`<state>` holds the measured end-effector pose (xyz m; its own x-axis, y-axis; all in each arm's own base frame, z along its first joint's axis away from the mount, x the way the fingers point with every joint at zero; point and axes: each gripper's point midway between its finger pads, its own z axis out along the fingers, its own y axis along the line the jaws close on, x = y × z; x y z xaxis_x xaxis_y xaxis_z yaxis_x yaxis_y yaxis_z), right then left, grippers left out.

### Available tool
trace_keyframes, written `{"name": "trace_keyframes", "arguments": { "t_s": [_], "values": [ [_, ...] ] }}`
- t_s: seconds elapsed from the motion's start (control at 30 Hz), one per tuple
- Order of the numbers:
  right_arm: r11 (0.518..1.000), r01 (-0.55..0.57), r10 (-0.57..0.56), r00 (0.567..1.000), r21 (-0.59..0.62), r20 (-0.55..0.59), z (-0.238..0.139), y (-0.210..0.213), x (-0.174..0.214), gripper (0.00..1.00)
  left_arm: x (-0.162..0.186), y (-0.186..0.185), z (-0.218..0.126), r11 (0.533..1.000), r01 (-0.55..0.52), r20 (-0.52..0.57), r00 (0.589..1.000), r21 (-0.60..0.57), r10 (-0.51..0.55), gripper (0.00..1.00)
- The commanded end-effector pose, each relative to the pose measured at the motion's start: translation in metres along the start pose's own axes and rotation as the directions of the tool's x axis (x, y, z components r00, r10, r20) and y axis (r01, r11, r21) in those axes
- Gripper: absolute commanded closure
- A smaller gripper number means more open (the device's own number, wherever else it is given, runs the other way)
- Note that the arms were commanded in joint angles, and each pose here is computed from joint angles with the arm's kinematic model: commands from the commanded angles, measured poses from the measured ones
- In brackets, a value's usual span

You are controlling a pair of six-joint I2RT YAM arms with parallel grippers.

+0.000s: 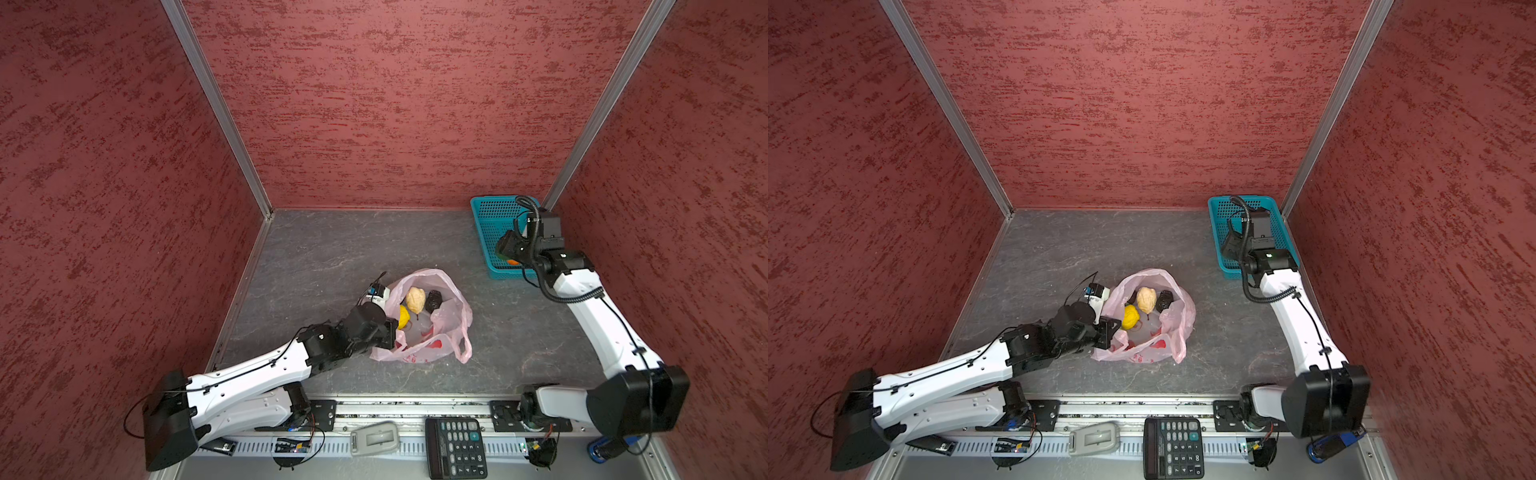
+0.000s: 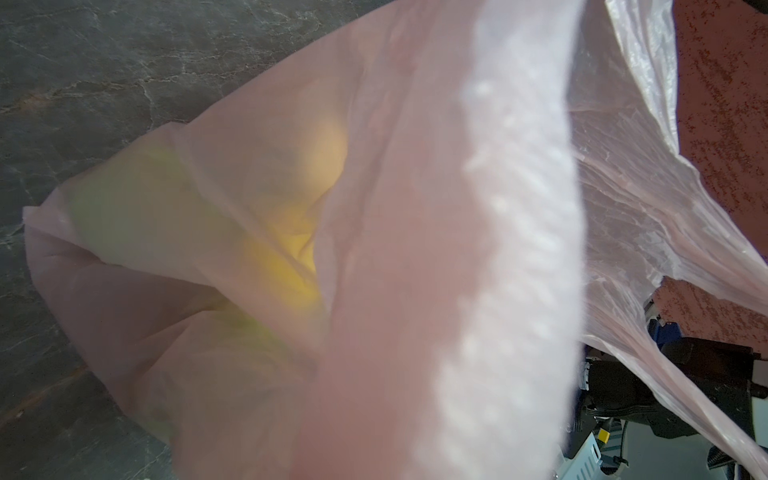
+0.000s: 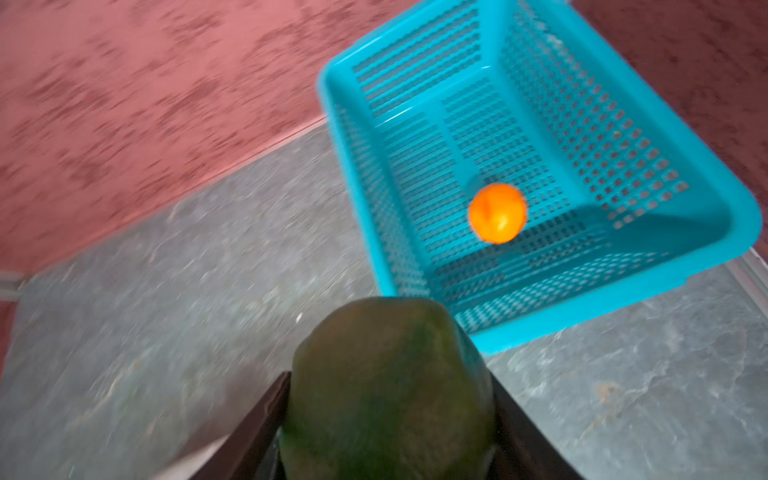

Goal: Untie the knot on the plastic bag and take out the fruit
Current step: 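Carry the green fruit with the right gripper to the teal basket, then open the right gripper to drop the green fruit into the basket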

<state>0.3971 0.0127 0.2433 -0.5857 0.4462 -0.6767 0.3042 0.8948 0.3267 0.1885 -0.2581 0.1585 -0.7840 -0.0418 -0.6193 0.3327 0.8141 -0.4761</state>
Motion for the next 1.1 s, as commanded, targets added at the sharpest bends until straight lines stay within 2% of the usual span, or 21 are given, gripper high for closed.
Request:
{"name": "trace_keyframes", "arguments": {
  "t_s": [0.0, 0.17, 0.3, 0.5, 0.77, 0.87, 1.07],
  "values": [
    [0.999, 0.006, -0.003, 0.998, -0.046, 0.067, 0.024, 0.001, -0.035, 0.56, -0.01, -0.008, -0.002, 1.0, -0.002, 0.026, 1.0, 0.007, 0.001, 1.0],
    [1.0, -0.006, 0.006, 1.0, 0.026, -0.006, 0.092, -0.028, -0.042, 0.55, -0.01, -0.007, -0.003, 1.0, 0.0, 0.024, 1.0, -0.003, 0.001, 1.0],
    [0.999, 0.003, -0.001, 0.999, 0.042, -0.053, 0.127, -0.036, -0.039, 0.55, -0.012, -0.006, -0.004, 1.0, 0.007, 0.034, 0.999, -0.01, -0.007, 1.0],
    [0.998, 0.009, 0.0, 0.991, 0.07, -0.135, 0.16, -0.047, -0.015, 0.41, -0.013, -0.005, -0.005, 1.0, 0.008, 0.042, 0.999, -0.016, -0.008, 1.0],
    [0.995, 0.018, -0.004, 0.989, 0.098, -0.146, 0.153, -0.053, -0.008, 0.18, -0.012, -0.001, -0.01, 1.0, 0.009, 0.05, 0.999, -0.02, -0.008, 1.0],
    [0.996, 0.023, -0.01, 0.991, 0.09, -0.136, 0.144, -0.052, -0.01, 0.14, -0.011, 0.0, -0.01, 1.0, 0.008, 0.046, 0.999, -0.02, -0.007, 1.0],
    [0.999, 0.023, -0.018, 0.993, 0.035, -0.117, 0.11, -0.037, -0.01, 0.13, -0.01, -0.001, -0.01, 1.0, 0.0, 0.041, 0.999, -0.015, 0.001, 1.0]
  ]
}}
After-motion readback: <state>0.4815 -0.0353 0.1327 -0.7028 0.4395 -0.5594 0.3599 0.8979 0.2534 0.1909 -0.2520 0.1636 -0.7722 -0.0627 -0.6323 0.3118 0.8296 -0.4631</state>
